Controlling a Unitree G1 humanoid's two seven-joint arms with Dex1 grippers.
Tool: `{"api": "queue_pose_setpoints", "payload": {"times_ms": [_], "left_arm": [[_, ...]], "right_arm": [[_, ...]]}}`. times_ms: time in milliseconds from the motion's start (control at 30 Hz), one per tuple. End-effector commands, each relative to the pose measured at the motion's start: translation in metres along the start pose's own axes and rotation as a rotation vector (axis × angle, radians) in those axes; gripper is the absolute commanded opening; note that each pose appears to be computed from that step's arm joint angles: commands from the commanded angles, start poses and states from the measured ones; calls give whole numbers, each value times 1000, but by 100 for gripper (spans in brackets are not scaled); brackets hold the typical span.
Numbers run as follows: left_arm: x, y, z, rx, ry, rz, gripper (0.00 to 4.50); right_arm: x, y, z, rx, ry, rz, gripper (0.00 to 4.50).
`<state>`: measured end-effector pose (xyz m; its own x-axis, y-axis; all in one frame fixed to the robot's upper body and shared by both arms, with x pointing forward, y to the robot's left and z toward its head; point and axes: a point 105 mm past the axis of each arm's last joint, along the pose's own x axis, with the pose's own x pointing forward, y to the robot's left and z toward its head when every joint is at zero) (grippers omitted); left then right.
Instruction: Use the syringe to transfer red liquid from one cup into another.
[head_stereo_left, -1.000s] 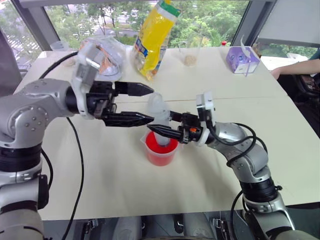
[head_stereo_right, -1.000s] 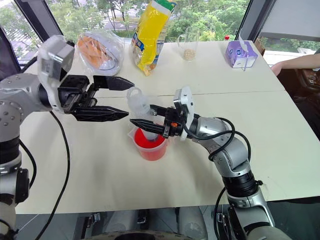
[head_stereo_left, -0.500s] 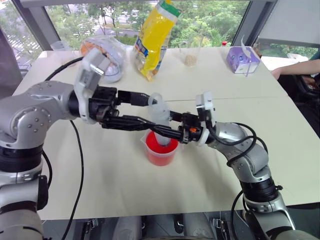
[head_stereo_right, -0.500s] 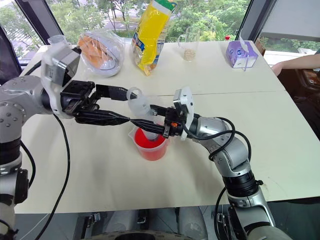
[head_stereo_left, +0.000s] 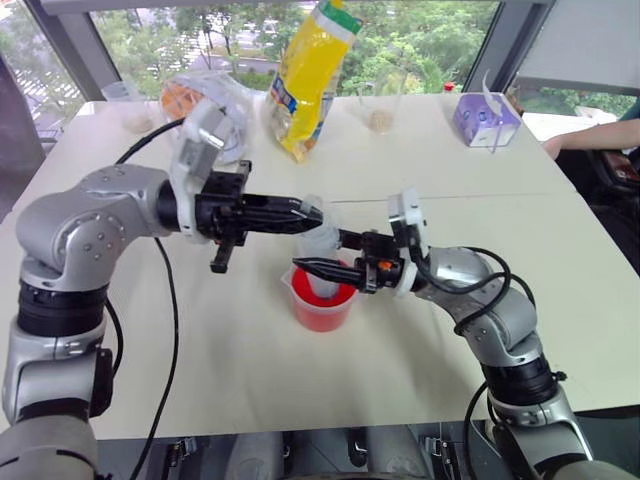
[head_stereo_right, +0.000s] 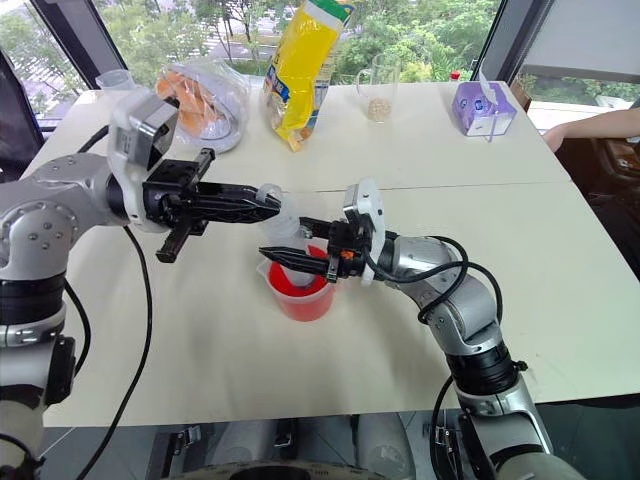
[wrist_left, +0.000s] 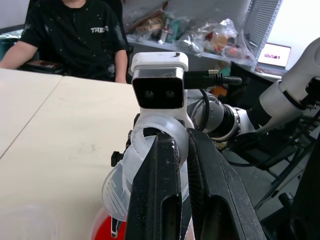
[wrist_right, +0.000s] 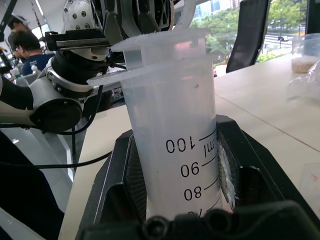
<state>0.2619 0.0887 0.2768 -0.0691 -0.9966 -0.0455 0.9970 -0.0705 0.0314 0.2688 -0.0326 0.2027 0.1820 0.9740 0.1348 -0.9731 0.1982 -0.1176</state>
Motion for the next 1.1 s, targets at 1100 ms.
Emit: {"api": "queue_pose_setpoints", "payload": {"times_ms": [1100], "left_arm": [[-6, 6, 58, 182, -88, 30, 2]], "right_arm": [[-1, 2, -8, 8, 5, 14, 149]]}}
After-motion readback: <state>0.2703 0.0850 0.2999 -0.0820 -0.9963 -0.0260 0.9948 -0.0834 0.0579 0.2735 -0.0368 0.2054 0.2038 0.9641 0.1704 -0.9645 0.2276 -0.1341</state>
